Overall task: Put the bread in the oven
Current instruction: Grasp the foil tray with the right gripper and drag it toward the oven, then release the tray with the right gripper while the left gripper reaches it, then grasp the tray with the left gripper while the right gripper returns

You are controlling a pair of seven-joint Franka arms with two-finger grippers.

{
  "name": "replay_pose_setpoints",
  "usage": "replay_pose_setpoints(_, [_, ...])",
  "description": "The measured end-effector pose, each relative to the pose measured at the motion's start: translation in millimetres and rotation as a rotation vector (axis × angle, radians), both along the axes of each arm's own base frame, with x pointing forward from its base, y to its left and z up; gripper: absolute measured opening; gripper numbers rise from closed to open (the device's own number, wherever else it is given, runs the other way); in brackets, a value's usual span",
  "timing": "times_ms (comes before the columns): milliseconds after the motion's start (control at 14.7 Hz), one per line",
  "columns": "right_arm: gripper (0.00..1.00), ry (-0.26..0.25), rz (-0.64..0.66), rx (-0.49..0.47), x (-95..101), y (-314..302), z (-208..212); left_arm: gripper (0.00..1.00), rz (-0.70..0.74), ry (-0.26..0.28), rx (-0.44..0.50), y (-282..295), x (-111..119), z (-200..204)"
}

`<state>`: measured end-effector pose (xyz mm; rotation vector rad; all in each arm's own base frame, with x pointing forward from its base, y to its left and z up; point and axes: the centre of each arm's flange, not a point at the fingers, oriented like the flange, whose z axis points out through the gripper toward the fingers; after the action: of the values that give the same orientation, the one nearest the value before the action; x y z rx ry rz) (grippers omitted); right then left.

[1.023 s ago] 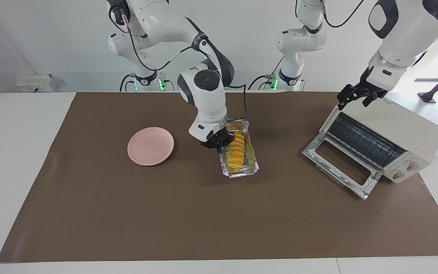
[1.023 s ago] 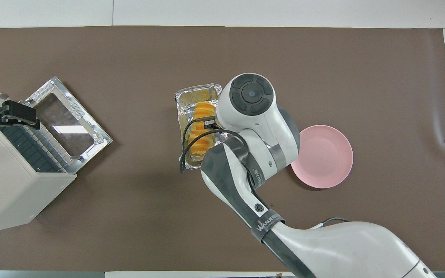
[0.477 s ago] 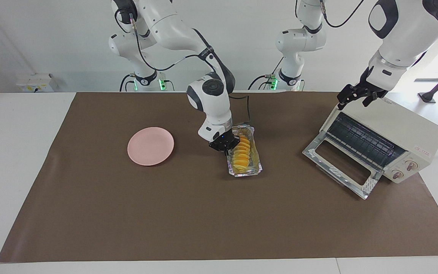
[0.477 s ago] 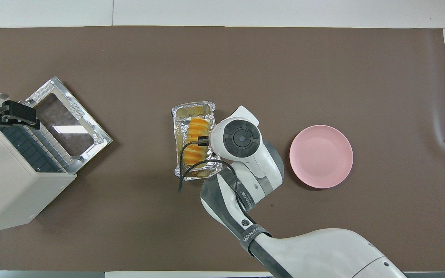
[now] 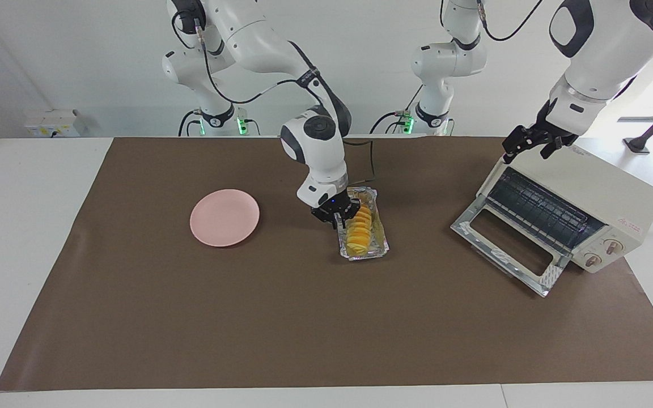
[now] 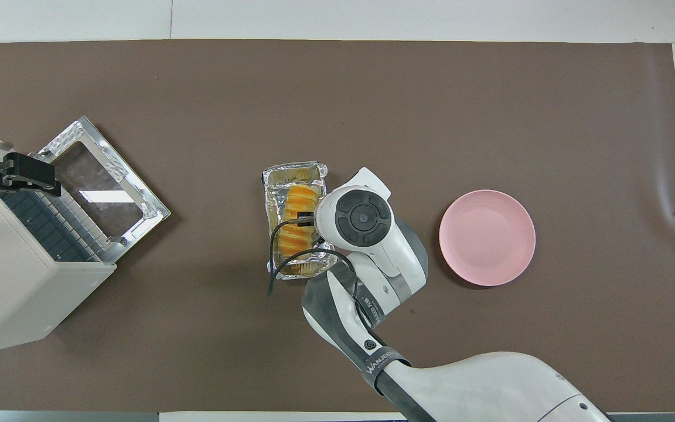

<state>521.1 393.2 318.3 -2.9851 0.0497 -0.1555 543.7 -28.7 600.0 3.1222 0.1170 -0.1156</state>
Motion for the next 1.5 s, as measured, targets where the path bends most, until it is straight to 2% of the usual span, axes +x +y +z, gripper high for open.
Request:
replay_pose_setpoints(205, [0.74,0.024,-0.034,-0.017,4.1,-11,16,1.00,-0.014,-0.007,-0.001,-8,0,1])
replay_pose_setpoints(409, [1.00,0.053,-0.086,-0.036,31.6,-51,56,1.00,-0.052,-0.014,-0.002,-31,-1,1])
replay_pose_setpoints(614, [1.00,0.036,-0.056,-0.042,65.0,-116,92,1.00,-0.066,-0.037,-0.003,-66,0,-3])
replay_pose_setpoints(750, [1.00,0.033,0.009,-0.057,77.1,-158,107,1.00,-0.057,-0.063,-0.007,-102,2,-12])
replay_pose_setpoints(886, [1.00,0.034,0.071,-0.069,82.8,-194,121,1.00,-0.046,-0.048,-0.004,-145,3,-33])
replay_pose_setpoints(1159, [1.00,0.010,0.168,-0.083,88.2,-255,150,1.00,0.001,-0.039,-0.003,-243,9,-103])
replay_pose_setpoints(1500, [1.00,-0.014,0.249,-0.098,88.1,-320,176,1.00,0.029,-0.037,-0.006,-317,2,-167])
